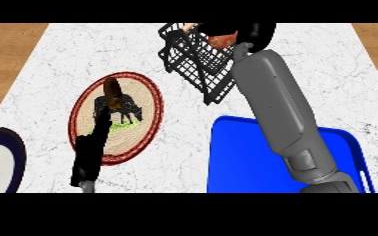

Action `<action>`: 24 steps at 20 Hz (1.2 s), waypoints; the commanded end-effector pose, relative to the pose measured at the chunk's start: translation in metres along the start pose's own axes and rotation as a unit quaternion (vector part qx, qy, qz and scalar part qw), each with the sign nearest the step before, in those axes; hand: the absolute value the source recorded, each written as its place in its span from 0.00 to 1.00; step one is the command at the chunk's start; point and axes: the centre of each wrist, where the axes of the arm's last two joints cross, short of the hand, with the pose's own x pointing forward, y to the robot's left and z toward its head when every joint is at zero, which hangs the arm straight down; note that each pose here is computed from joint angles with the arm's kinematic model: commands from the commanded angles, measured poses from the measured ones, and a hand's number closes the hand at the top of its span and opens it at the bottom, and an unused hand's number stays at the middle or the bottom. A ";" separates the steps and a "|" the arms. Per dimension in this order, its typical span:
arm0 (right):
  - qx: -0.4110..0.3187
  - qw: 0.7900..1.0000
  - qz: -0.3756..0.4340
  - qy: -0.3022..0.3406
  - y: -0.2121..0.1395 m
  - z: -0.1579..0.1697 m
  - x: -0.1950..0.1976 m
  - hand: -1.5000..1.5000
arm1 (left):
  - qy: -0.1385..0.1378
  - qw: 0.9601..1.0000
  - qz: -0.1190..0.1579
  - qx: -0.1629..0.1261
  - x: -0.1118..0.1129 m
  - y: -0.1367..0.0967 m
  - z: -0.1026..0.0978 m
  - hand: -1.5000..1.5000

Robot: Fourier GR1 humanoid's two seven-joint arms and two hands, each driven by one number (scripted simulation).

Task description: Pick the squash from the tray and place it in the tiered basket

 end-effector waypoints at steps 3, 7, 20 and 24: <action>-0.130 0.988 -0.079 -0.003 -0.030 -0.010 0.007 0.00 | 0.015 1.000 0.011 0.021 -0.008 0.004 0.008 0.50; -0.194 0.976 -0.089 0.041 -0.078 -0.030 -0.015 0.00 | 0.017 0.999 0.007 0.031 -0.019 0.011 0.015 0.50; -0.174 0.980 -0.089 0.047 -0.245 0.054 -0.073 0.00 | 0.033 0.997 0.014 0.063 -0.023 0.029 0.025 0.50; -0.162 0.981 -0.101 0.026 -0.295 0.100 -0.083 0.00 | 0.019 0.998 0.007 0.059 -0.021 0.037 0.026 0.50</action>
